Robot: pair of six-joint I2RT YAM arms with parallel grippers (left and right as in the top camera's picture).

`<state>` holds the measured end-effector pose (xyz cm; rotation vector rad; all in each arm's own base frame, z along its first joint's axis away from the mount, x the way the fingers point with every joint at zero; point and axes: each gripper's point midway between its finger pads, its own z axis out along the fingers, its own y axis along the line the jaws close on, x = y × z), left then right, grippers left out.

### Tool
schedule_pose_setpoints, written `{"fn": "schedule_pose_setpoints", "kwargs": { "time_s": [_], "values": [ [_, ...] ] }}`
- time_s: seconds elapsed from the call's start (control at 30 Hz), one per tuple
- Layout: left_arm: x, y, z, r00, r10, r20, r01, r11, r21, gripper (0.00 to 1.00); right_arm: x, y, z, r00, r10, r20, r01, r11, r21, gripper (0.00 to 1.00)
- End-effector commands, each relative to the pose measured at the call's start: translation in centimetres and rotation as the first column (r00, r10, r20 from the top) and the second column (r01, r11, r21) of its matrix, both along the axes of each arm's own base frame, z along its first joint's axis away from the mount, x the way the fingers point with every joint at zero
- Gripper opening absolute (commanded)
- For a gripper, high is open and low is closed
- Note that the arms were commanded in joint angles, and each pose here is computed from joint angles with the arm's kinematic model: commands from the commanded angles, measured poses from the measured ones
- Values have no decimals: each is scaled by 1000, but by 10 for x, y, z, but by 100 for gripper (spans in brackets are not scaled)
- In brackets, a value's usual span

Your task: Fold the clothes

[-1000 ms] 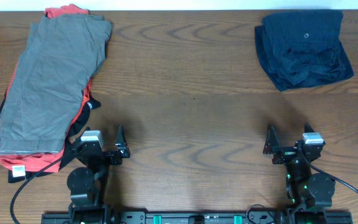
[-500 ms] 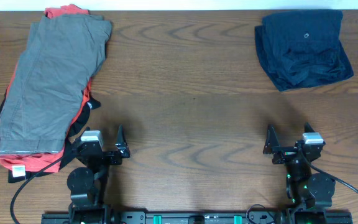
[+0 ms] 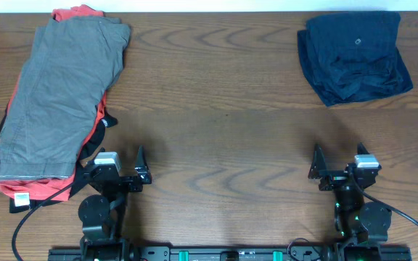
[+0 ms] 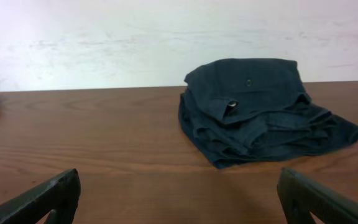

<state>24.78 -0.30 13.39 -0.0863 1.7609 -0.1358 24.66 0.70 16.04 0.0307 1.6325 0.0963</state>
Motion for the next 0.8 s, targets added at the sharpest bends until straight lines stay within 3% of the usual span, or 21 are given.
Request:
{"fn": "schedule_pose_setpoints", "kwargs": {
  "time_s": [0.0,0.23,0.43,0.57,0.77],
  "values": [
    [-2,-3,-16,999,-13,-49,12,1000,-10,98,0,-1,0,1000,-12,4,12,1000,-18,99],
    [0,-3,-6,1000,-14,-12,14,1000,-9,98,-1,7,2,999,34,12,-34,999,-13,99],
    [-2,-3,46,998,-17,56,17,1000,5,98,-2,14,25,994,74,83,-72,997,-17,99],
    [-1,-3,69,1000,-28,-9,29,998,57,98,-3,14,48,991,77,110,-76,997,-21,99],
    [14,-2,109,987,-29,-155,37,998,46,98,6,25,88,987,140,78,-136,990,-45,99]
  ]
}}
